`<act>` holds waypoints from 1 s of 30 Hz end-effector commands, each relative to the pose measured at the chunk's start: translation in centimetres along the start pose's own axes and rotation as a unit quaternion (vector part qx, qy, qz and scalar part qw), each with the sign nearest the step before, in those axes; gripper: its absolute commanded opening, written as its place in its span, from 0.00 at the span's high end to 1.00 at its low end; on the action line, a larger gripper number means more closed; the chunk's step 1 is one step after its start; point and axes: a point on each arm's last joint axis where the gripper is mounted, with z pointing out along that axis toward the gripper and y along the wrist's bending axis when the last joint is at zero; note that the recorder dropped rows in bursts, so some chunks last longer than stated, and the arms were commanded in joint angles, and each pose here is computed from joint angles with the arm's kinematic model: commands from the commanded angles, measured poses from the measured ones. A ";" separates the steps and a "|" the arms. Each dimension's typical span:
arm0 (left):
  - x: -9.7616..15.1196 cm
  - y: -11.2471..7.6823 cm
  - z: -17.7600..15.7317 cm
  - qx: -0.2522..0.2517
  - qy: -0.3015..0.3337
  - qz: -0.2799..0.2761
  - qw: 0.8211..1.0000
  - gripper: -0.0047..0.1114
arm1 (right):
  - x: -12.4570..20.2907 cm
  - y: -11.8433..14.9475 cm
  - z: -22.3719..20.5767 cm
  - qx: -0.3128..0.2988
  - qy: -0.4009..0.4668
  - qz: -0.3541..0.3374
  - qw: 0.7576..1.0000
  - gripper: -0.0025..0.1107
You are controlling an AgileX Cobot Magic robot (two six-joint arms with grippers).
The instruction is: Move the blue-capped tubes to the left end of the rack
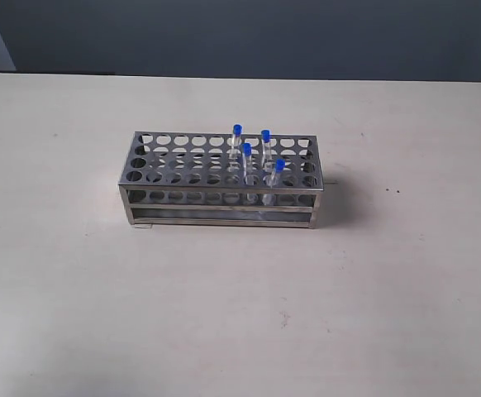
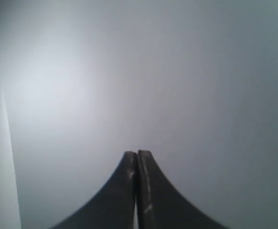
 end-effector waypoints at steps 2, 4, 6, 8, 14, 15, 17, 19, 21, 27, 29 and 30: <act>-0.2 0.0 0.0 0.004 -0.006 -0.003 1.000 0.96 | -1.2 1.0 8.8 -0.113 0.072 -0.172 0.976 0.98; -0.2 0.0 0.0 0.004 -0.006 -0.003 1.000 0.96 | 0.3 0.7 11.0 -0.152 0.106 -0.161 0.969 0.98; -0.2 0.0 0.0 0.004 -0.006 -0.003 1.000 0.96 | 3.6 -0.3 12.6 -0.184 0.169 -0.137 0.959 0.98; -0.2 0.0 0.0 0.004 -0.006 -0.003 1.000 0.96 | 8.1 -1.5 13.1 -0.201 0.240 -0.102 0.944 0.98; -0.2 0.0 0.0 0.004 -0.006 -0.003 1.000 0.96 | 17.3 -3.1 12.0 -0.245 0.306 -0.048 0.919 0.98; -0.2 0.0 0.0 0.004 -0.006 -0.003 1.000 0.96 | 18.4 -3.1 11.7 -0.257 0.313 -0.041 0.913 0.98; -0.2 0.0 0.0 0.004 -0.006 -0.003 1.000 0.96 | 20.4 -3.0 11.2 -0.282 0.342 -0.026 0.896 0.98; -0.2 0.0 0.0 0.004 -0.006 -0.003 1.000 0.96 | 22.4 -2.7 10.5 -0.319 0.372 -0.030 0.871 0.96; -0.2 0.0 0.0 0.004 -0.006 -0.003 1.000 0.96 | 23.9 -2.3 9.6 -0.369 0.386 -0.045 0.844 0.88; -0.2 0.0 0.0 0.004 -0.006 -0.003 1.000 0.96 | 27.2 -1.6 8.3 -0.407 0.404 -0.007 0.819 0.53; -0.2 0.0 0.0 0.004 -0.006 -0.003 1.000 0.96 | 28.1 -1.5 8.2 -0.399 0.404 -0.006 0.823 0.53; -0.2 0.0 0.0 0.004 -0.006 -0.003 1.000 0.96 | 28.6 -1.4 8.2 -0.396 0.403 -0.010 0.825 0.53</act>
